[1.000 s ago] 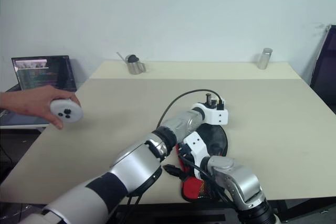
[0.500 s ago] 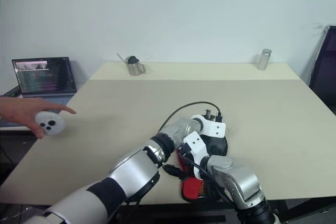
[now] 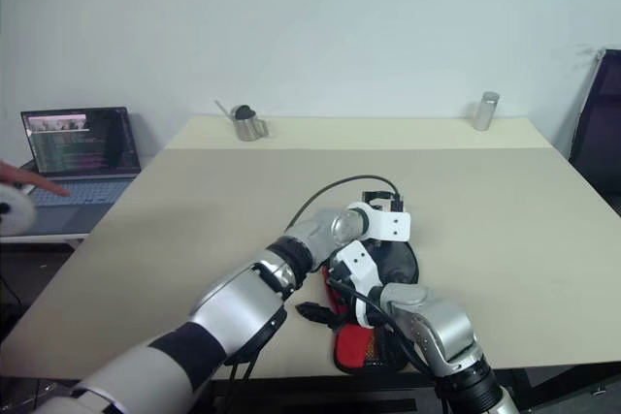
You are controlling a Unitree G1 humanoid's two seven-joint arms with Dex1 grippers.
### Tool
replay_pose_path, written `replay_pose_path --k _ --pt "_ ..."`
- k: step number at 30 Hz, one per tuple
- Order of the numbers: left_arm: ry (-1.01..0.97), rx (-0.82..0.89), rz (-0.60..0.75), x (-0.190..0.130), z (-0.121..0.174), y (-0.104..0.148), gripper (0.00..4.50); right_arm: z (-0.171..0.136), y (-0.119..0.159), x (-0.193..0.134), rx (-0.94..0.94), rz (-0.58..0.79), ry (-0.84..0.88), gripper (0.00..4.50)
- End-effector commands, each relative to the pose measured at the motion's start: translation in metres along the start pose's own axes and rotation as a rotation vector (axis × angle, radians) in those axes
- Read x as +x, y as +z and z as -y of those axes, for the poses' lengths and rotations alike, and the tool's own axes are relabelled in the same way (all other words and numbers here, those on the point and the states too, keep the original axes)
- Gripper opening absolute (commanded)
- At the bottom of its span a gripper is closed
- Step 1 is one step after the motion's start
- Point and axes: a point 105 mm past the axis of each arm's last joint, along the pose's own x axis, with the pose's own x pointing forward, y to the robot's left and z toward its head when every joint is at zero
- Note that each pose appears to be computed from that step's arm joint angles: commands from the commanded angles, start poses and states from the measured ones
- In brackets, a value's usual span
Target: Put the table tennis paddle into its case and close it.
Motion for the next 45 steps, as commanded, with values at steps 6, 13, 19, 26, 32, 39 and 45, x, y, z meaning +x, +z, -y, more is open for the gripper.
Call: replay_pose_path --k 6,13,19,26,32,39,45 --pt "-0.050 0.004 0.121 -0.032 -0.044 0.000 4.46 0.009 -0.029 0.002 0.038 -0.079 0.010 4.50" --pt "-0.075 -0.004 0.201 -0.089 -0.078 -0.029 4.46 0.013 -0.033 -0.001 0.039 -0.080 0.008 4.50" --pt "-0.177 -0.151 0.415 -0.141 -0.072 -0.034 4.46 0.019 -0.030 -0.005 0.008 -0.071 -0.004 4.50" --pt "-0.107 -0.436 0.486 -0.156 -0.045 -0.048 4.46 0.031 0.025 -0.041 -0.121 0.070 -0.029 4.50" --pt "-0.046 -0.682 0.514 -0.147 -0.024 -0.050 4.46 0.014 0.072 -0.090 -0.328 0.086 0.006 4.50" --pt "-0.028 -0.891 0.559 -0.119 -0.019 -0.030 4.46 0.013 0.118 -0.135 -0.642 0.026 0.001 4.50" --pt "-0.132 -1.028 0.544 -0.084 0.010 -0.002 4.46 0.092 0.160 -0.128 -0.957 -0.115 -0.360 4.50"
